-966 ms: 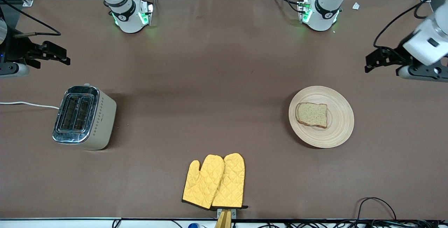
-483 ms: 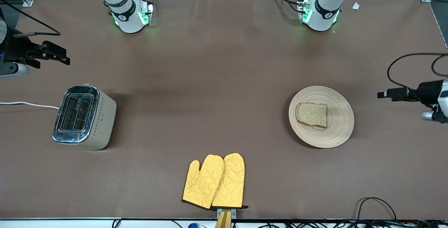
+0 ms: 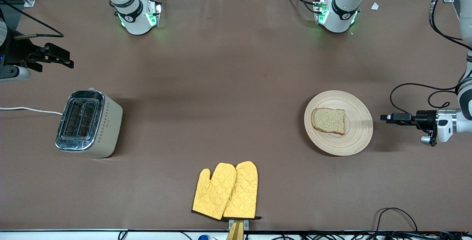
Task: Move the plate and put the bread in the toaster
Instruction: 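Grip the wooden plate's rim with the left gripper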
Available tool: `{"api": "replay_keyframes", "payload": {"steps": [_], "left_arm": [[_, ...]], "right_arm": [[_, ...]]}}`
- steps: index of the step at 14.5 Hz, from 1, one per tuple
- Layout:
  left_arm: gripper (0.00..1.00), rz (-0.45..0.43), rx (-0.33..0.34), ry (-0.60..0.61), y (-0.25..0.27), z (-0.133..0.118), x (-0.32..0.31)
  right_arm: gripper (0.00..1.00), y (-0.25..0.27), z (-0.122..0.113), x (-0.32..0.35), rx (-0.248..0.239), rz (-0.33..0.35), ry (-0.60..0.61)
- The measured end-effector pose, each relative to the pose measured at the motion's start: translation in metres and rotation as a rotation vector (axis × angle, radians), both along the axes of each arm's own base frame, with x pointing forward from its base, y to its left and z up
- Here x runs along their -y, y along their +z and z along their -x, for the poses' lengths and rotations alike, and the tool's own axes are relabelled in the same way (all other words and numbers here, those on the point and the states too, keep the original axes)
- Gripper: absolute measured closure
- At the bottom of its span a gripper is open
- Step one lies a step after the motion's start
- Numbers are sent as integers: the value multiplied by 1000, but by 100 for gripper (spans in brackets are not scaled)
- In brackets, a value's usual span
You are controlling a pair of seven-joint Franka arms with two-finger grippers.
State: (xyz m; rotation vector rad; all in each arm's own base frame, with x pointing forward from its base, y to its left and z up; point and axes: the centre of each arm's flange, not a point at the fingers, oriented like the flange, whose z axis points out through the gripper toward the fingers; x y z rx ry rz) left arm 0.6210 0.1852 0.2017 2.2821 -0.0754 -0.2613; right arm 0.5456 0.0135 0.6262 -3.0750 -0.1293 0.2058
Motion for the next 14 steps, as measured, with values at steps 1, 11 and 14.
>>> {"api": "replay_keyframes", "payload": {"steps": [1, 11, 14], "left_arm": [[0, 18, 4, -1, -9, 0, 3], [34, 95, 40, -35, -63, 6, 8], [63, 105, 79, -65, -63, 6, 8]], "right_arm": [[0, 0, 0, 0, 0, 0, 0], [0, -1, 2, 1, -13, 0, 0], [0, -1, 2, 1, -14, 0, -1]]}}
